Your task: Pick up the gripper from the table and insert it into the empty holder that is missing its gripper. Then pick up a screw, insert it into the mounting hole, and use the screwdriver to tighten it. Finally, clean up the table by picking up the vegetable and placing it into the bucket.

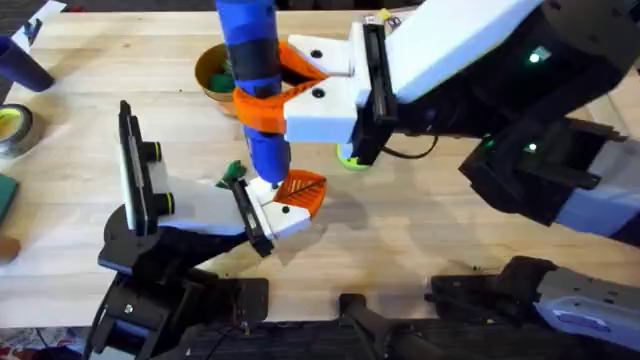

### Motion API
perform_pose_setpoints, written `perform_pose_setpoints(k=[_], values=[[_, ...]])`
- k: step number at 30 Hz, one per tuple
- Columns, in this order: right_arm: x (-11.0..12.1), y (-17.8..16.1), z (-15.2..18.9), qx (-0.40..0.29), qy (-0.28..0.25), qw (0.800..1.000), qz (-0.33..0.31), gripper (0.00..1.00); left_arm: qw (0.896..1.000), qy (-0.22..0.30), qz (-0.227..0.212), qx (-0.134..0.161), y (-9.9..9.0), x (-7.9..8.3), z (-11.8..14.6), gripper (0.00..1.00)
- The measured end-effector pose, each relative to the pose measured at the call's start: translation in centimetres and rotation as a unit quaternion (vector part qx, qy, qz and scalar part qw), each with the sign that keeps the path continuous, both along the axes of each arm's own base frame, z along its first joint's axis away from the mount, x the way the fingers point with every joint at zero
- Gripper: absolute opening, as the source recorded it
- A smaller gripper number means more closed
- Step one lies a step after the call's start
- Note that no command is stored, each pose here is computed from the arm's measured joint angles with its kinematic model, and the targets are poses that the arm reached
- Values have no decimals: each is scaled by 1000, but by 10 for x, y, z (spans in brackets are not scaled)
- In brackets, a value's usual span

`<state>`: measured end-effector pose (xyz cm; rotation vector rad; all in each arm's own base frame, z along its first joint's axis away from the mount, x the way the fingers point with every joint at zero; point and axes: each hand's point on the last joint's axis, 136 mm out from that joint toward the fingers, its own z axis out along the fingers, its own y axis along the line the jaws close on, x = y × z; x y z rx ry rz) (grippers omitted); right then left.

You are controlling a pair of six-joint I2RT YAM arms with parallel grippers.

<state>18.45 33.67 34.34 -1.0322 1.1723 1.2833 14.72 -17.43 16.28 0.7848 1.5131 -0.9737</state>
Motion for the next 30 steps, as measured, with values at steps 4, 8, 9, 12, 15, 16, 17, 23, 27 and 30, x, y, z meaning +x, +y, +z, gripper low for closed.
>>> perform_pose_setpoints(k=[4,8,9,12,15,16,17,23,27,30], values=[[0,0,0,0,0,1000,0,46,1000,0,0,0,0,0,0,16],[0,0,0,0,0,1000,0,45,1000,0,0,0,0,0,0,16],[0,0,0,0,0,1000,0,44,1000,0,0,0,0,0,0,16],[0,0,0,0,0,1000,0,45,1000,0,0,0,0,0,0,16],[1,1,-1,-1,1,1000,0,46,1000,0,0,0,0,0,0,16],[2,2,-3,-2,2,1000,0,46,1000,0,0,0,0,0,0,16],[3,3,-5,-4,4,1000,0,46,1000,0,0,0,0,0,0,16],[5,5,-8,-4,6,1000,0,44,1000,4,0,-1,0,0,0,16],[6,5,-8,-4,8,1000,-2,46,1000,4,0,-1,0,0,0,16],[6,5,-8,-5,7,1000,-1,46,1000,5,0,-2,0,0,0,16]])
